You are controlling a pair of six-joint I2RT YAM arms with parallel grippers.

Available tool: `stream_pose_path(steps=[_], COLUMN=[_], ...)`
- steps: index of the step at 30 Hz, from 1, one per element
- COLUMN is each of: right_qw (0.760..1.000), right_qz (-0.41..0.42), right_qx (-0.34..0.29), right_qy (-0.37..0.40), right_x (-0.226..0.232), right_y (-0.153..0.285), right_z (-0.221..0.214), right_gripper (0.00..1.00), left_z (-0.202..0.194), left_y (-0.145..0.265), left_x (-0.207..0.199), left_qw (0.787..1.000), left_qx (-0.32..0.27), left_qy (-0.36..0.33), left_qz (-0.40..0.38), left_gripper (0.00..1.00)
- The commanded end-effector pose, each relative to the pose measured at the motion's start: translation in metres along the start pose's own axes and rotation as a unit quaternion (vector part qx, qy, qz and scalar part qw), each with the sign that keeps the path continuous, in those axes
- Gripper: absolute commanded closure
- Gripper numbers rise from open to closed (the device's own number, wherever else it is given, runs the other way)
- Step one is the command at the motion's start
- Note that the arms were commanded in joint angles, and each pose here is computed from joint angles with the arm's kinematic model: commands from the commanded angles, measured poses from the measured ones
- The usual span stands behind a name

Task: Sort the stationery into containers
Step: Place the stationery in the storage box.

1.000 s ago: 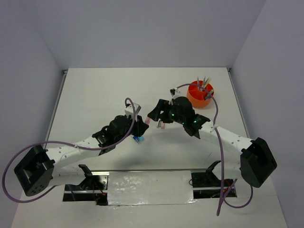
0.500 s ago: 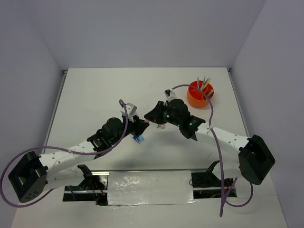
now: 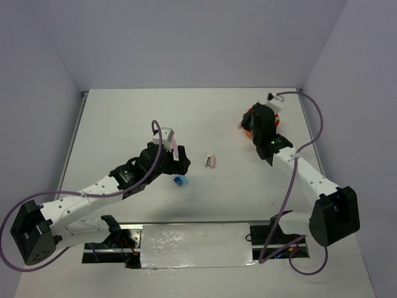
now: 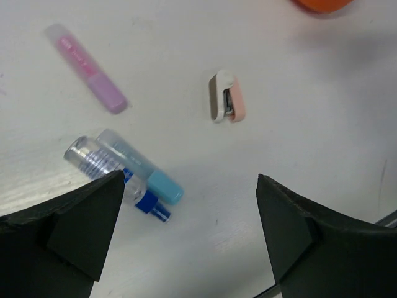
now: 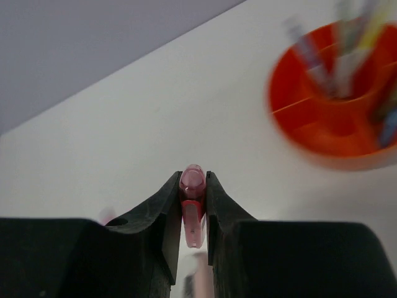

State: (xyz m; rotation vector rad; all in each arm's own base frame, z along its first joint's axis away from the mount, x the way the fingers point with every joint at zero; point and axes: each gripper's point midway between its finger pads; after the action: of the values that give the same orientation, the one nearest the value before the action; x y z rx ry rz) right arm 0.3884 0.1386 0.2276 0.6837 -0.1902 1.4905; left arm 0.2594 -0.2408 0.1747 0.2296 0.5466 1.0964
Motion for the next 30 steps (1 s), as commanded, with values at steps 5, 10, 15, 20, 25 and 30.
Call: stream_pose_path(steps=[5, 10, 15, 20, 25, 30], right_qw=[0.952, 0.944, 0.944, 0.947, 0.954, 0.956], right_qz=[-0.264, -0.283, -0.282, -0.281, -0.265, -0.266], right_qx=[-0.153, -0.163, -0.166, -0.146, -0.133, -0.121], right_qy=[0.016, 0.045, 0.053, 0.055, 0.044, 0.036], right_x=[-0.132, -0.156, -0.167, -0.176, -0.176, -0.180], right_y=[-0.022, -0.041, -0.059, -0.078, -0.085, -0.086], right_z=[0.106, 0.126, 0.136, 0.123, 0.110, 0.099], right_gripper=[1.00, 1.00, 1.00, 1.00, 0.96, 0.88], left_z=[-0.027, -0.037, -0.046, -0.045, -0.040, -0.040], left_y=[0.019, 0.020, 0.018, 0.013, 0.010, 0.008], left_x=[0.021, 0.024, 0.025, 0.018, 0.015, 0.013], left_qw=[0.997, 0.996, 0.996, 0.996, 0.996, 0.996], left_qx=[0.066, 0.076, 0.084, 0.086, 0.084, 0.084], left_qy=[-0.008, -0.021, -0.024, -0.022, -0.027, -0.025], left_qz=[0.043, 0.035, 0.031, 0.021, 0.016, 0.014], left_gripper=[0.01, 0.01, 0.01, 0.01, 0.01, 0.01])
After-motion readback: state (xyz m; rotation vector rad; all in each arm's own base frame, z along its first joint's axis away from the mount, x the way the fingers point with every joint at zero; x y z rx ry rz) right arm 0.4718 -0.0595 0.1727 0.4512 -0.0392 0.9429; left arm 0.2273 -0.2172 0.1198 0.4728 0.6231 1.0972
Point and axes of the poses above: each gripper's point midway between its finger pads, its own y axis back along the fingers, its own x axis along the line the jaws close on, z = x × y, and after that the axes turned 3 degrees about -y, right-handed
